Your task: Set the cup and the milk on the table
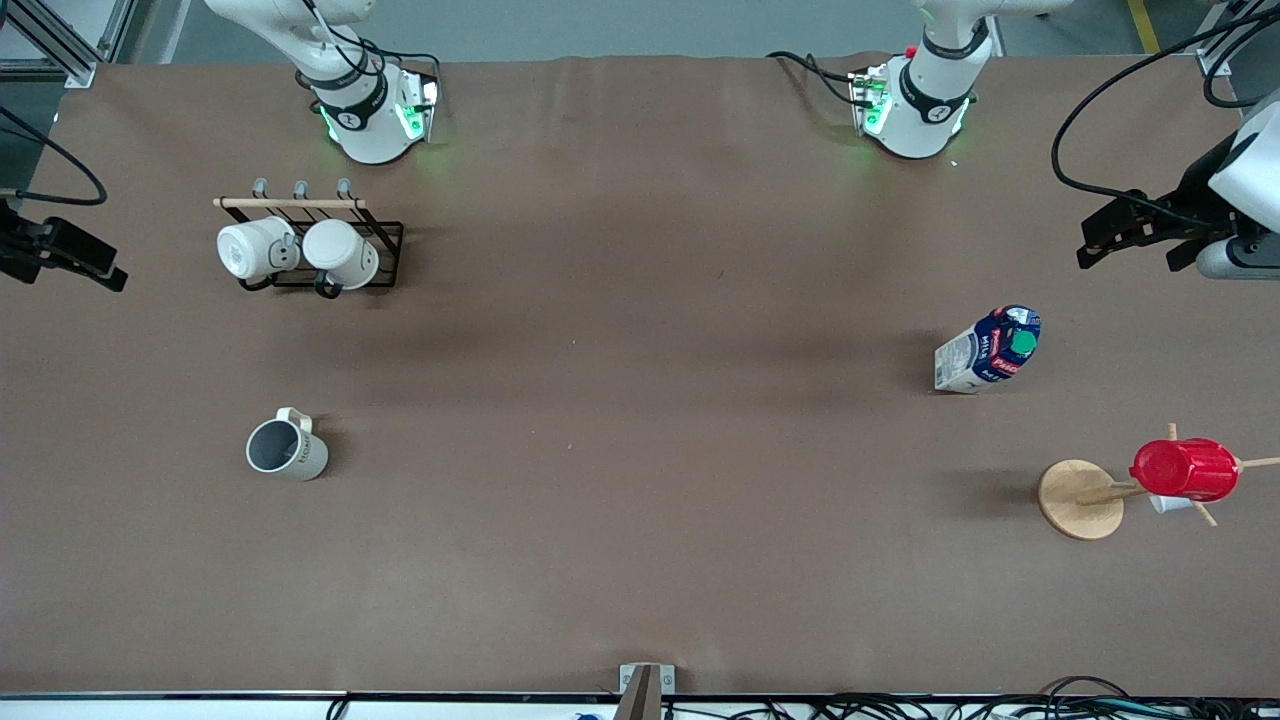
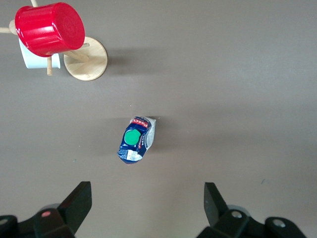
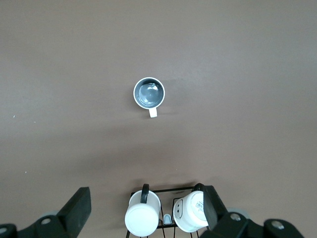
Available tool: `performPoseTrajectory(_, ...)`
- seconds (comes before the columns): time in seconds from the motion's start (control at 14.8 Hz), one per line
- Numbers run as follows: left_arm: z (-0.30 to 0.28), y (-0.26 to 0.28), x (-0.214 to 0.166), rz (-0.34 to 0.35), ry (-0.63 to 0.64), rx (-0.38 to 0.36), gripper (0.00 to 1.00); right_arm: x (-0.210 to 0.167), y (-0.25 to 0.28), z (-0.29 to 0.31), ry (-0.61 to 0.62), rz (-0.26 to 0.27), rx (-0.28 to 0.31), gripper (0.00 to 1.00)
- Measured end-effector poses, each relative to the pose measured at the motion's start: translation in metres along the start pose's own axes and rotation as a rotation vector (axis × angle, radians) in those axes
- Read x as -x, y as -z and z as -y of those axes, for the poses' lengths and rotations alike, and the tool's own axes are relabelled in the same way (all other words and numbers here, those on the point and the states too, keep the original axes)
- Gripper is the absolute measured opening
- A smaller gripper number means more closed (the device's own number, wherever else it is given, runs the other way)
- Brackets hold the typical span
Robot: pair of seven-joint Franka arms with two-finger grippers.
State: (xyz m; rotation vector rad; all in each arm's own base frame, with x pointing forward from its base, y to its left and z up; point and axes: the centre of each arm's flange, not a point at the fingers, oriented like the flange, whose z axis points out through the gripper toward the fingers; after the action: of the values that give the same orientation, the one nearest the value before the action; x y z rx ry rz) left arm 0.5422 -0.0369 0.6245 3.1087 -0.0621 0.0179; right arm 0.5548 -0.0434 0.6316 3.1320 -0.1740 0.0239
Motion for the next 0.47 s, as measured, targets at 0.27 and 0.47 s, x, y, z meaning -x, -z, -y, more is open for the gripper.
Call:
performPoseTrajectory(0.27, 0.0, 0.0001, 0.0, 0.0, 0.0, 0.0, 1.0, -0.0001, 0.0001, 0.0003, 0.001, -0.001, 0.0, 1.0)
performPoseTrajectory(0.47, 0.0009, -0.0006, 0.0002, 0.004, 0.002, 0.0, 1.0, -0.0001, -0.0001, 0.0006, 0.001, -0.001, 0.0, 1.0)
